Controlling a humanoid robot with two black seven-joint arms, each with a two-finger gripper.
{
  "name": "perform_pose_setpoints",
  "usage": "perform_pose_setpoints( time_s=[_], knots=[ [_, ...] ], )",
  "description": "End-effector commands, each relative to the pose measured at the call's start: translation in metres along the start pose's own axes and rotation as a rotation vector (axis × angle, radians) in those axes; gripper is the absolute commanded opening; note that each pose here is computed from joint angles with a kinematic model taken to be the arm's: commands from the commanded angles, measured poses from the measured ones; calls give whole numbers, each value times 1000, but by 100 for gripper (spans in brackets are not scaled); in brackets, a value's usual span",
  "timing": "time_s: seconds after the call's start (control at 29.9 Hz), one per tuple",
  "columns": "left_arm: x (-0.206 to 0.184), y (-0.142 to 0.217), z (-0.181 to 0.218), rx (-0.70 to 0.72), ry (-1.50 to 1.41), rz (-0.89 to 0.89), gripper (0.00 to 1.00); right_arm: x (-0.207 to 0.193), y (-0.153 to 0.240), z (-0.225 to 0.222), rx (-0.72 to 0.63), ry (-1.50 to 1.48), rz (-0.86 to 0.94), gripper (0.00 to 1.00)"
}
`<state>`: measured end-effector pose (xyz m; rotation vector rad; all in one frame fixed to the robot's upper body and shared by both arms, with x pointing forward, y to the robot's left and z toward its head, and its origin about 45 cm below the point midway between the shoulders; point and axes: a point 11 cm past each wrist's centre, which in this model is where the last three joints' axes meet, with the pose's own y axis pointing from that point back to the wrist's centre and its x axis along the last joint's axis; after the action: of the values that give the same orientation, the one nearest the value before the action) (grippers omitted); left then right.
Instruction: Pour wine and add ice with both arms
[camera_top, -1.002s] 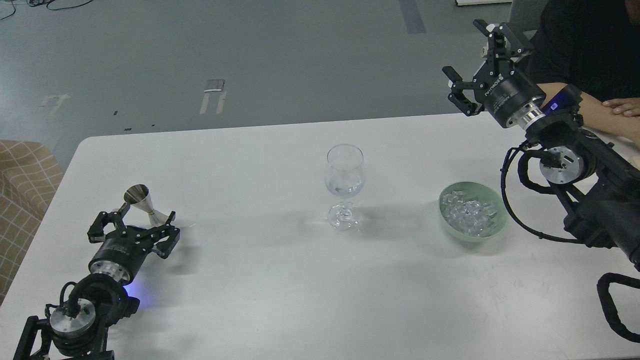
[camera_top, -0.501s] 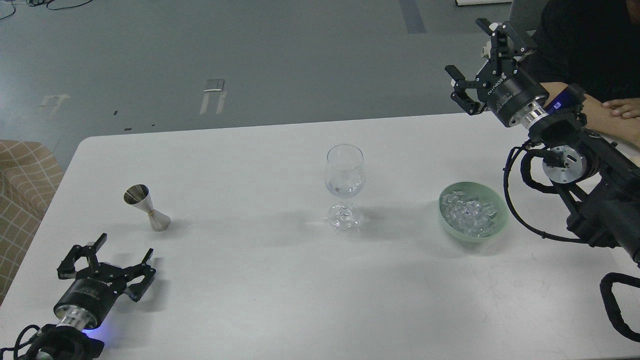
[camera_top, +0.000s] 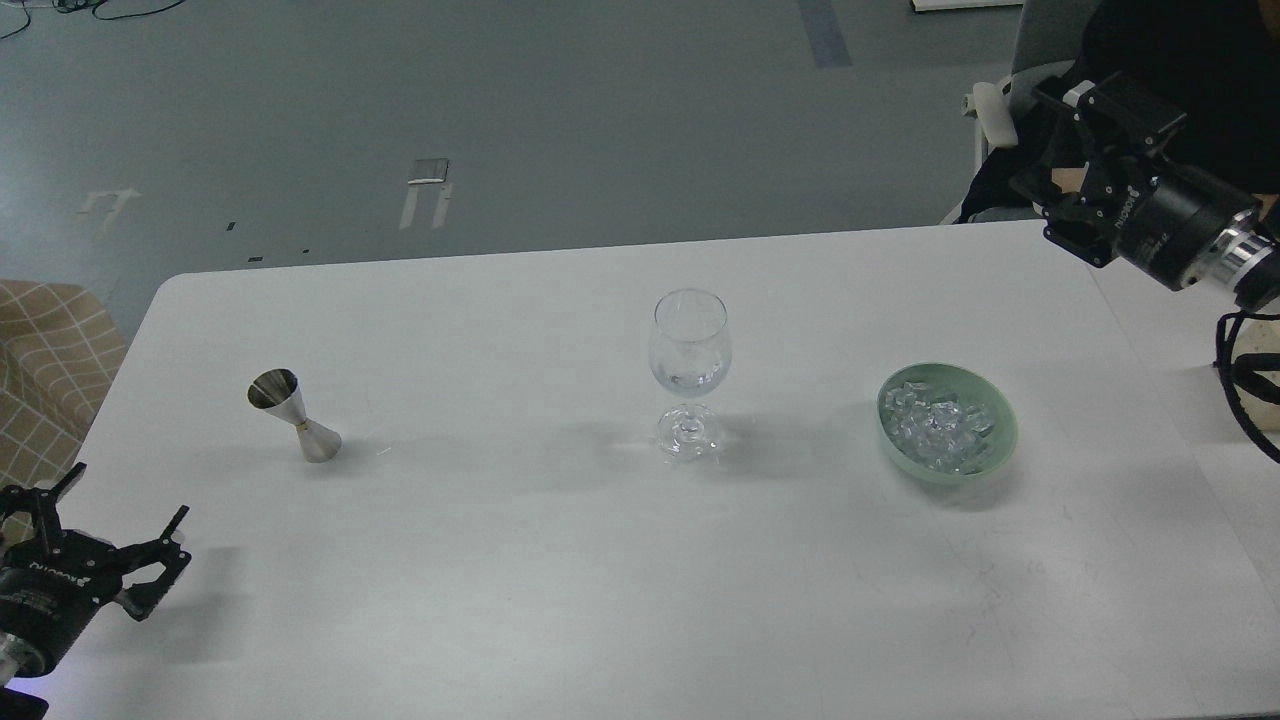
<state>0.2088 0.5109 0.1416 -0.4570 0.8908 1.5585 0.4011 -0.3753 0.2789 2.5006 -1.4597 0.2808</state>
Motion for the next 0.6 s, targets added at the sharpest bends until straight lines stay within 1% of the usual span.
perform_pose_setpoints(
  time_s=[0.0,0.07,0.1,0.17,0.4,0.5,0.57],
  knots=[
    [-25,-23,17,-18,-48,-67,98,1,27,8,-97,215,-20,100],
    [-41,-40,23,-21,-96,-97,98,-1,41,14,-149,356,-25,100],
    [-41,-40,23,-21,-96,-97,98,-1,41,14,-150,357,-25,100],
    [-53,-52,27,-16,-160,-107,98,-3,51,18,-189,505,-36,100],
    [-88,-86,9,5,-172,-191,98,-29,64,31,-190,887,-104,100],
    [-101,-93,13,-7,-177,-221,98,-54,75,49,-190,988,-168,100],
    [-108,-96,17,-16,-185,-236,98,-58,81,58,-200,1017,-182,100]
  ],
)
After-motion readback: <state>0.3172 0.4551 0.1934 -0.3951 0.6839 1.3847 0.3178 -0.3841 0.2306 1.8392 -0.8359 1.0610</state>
